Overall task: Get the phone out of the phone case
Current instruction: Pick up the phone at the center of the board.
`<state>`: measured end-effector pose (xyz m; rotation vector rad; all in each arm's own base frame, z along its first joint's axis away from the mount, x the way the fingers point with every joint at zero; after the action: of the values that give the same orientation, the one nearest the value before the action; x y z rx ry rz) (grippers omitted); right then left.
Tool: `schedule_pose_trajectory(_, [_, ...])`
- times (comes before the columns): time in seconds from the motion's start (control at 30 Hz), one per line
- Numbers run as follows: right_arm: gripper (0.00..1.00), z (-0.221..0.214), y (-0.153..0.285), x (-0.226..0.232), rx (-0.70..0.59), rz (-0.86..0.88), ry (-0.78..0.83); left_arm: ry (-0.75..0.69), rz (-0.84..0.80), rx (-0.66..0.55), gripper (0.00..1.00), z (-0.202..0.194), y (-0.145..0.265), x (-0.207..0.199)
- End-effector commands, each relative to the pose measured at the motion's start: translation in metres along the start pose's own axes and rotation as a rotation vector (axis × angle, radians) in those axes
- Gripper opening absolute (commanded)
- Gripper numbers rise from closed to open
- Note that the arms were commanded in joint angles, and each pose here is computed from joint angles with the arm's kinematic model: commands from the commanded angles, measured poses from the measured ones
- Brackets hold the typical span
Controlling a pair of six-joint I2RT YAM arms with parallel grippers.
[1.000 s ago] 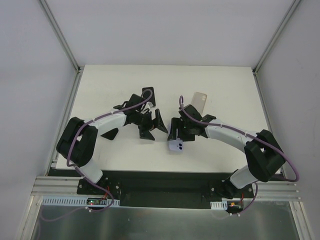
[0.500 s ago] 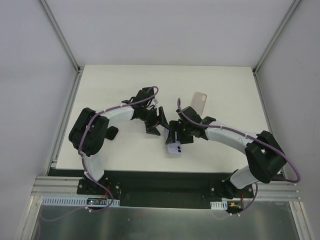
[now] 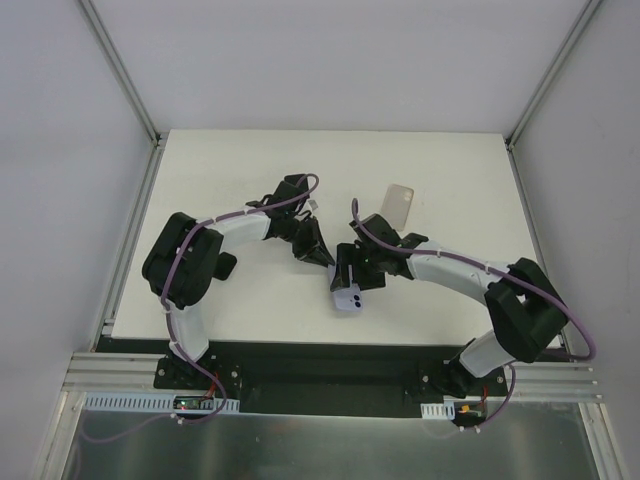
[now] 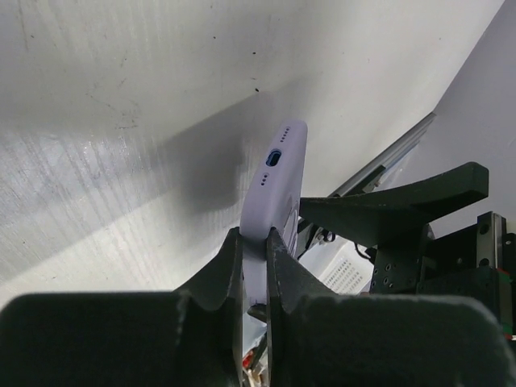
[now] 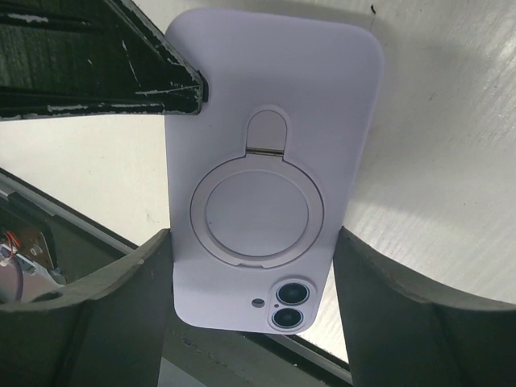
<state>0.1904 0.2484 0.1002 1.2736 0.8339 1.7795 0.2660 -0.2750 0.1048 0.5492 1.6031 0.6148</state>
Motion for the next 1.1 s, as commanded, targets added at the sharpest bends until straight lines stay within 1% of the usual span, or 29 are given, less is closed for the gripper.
schedule_pose_trajectory(0.0, [0.31,0.020,0.005,0.025,-0.056,0.096,0.045,-0.041,-0.053,-0.012,0.00,0.002,0.006,-0.018])
schedule_pose_trajectory(0.07, [0.49,0.022,0.006,0.026,-0.056,0.085,0.044,-0.033,-0.046,-0.022,0.00,0.001,0.007,-0.017])
schedule_pose_trajectory(0.1, [0.68,0.024,0.006,0.026,-0.065,0.074,0.046,-0.020,-0.042,-0.024,0.00,0.001,0.007,-0.017])
schedule_pose_trajectory(0.13, [0.75,0.027,0.008,0.029,-0.079,0.069,0.055,-0.015,-0.039,-0.032,0.00,0.001,0.008,-0.017])
schedule_pose_trajectory(0.17, [0.81,0.024,0.009,0.026,-0.066,0.040,0.065,-0.005,-0.030,-0.041,0.00,0.003,0.007,-0.016])
schedule_pose_trajectory(0.2, [0.86,0.027,0.012,0.024,-0.089,0.001,0.071,0.018,-0.027,-0.040,0.00,0.002,0.007,-0.015])
schedule_pose_trajectory(0.27, [0.92,0.024,0.020,0.026,-0.101,-0.055,0.120,0.028,-0.009,-0.060,0.00,0.003,0.007,-0.012])
schedule_pose_trajectory(0.3, [0.93,0.025,0.025,0.025,-0.152,-0.120,0.145,0.049,0.002,-0.071,0.00,0.004,0.006,-0.010])
schedule_pose_trajectory(0.37, [0.93,0.023,0.034,0.025,-0.171,-0.178,0.174,0.074,0.017,-0.080,0.00,0.002,0.007,-0.007])
schedule_pose_trajectory(0.4, [0.93,0.022,0.039,0.028,-0.213,-0.214,0.204,0.087,0.019,-0.086,0.00,0.002,0.007,-0.007])
schedule_pose_trajectory(0.47, [0.93,0.022,0.046,0.035,-0.253,-0.254,0.252,0.088,0.021,-0.101,0.00,0.001,0.010,-0.008])
schedule_pose_trajectory(0.5, [0.93,0.020,0.047,0.039,-0.283,-0.307,0.296,0.090,0.030,-0.112,0.00,0.002,0.011,-0.008])
schedule_pose_trajectory(0.63, [0.92,0.013,0.044,0.049,-0.289,-0.436,0.409,0.096,0.042,-0.126,0.00,0.004,0.017,-0.012])
schedule_pose_trajectory(0.67, [0.90,0.010,0.035,0.049,-0.276,-0.471,0.433,0.099,0.047,-0.125,0.00,0.003,0.017,-0.013])
schedule_pose_trajectory(0.7, [0.89,0.011,0.036,0.057,-0.306,-0.499,0.459,0.099,0.048,-0.128,0.00,0.003,0.018,-0.013])
schedule_pose_trajectory(0.73, [0.88,0.007,0.034,0.055,-0.293,-0.542,0.479,0.098,0.046,-0.131,0.00,0.003,0.019,-0.014])
schedule_pose_trajectory(0.77, [0.84,0.004,0.025,0.053,-0.278,-0.585,0.501,0.101,0.051,-0.130,0.00,0.002,0.021,-0.015])
schedule_pose_trajectory(0.8, [0.83,0.003,0.024,0.056,-0.293,-0.617,0.527,0.099,0.050,-0.131,0.00,0.002,0.021,-0.016])
schedule_pose_trajectory(0.93, [0.75,-0.001,0.015,0.062,-0.298,-0.692,0.579,0.093,0.059,-0.144,0.00,0.000,0.026,-0.018])
schedule_pose_trajectory(0.97, [0.70,-0.003,0.010,0.060,-0.290,-0.715,0.592,0.094,0.061,-0.144,0.00,0.000,0.027,-0.018])
schedule_pose_trajectory(1.03, [0.66,-0.004,0.008,0.057,-0.296,-0.761,0.607,0.096,0.060,-0.143,0.00,0.000,0.028,-0.019])
schedule_pose_trajectory(1.07, [0.63,-0.005,0.004,0.054,-0.288,-0.781,0.614,0.099,0.059,-0.138,0.00,-0.001,0.028,-0.019])
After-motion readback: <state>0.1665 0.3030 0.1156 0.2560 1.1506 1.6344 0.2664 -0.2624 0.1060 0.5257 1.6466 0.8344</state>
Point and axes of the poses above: each gripper's point midway between its finger pads, its own y axis back along the fingers, its own x axis along the line the jaws close on, z = x × y, the point moved 5 cm from there along y, back along the fingers, and after that the axes turned 2 degrees about -y, right-handed, at the moved point
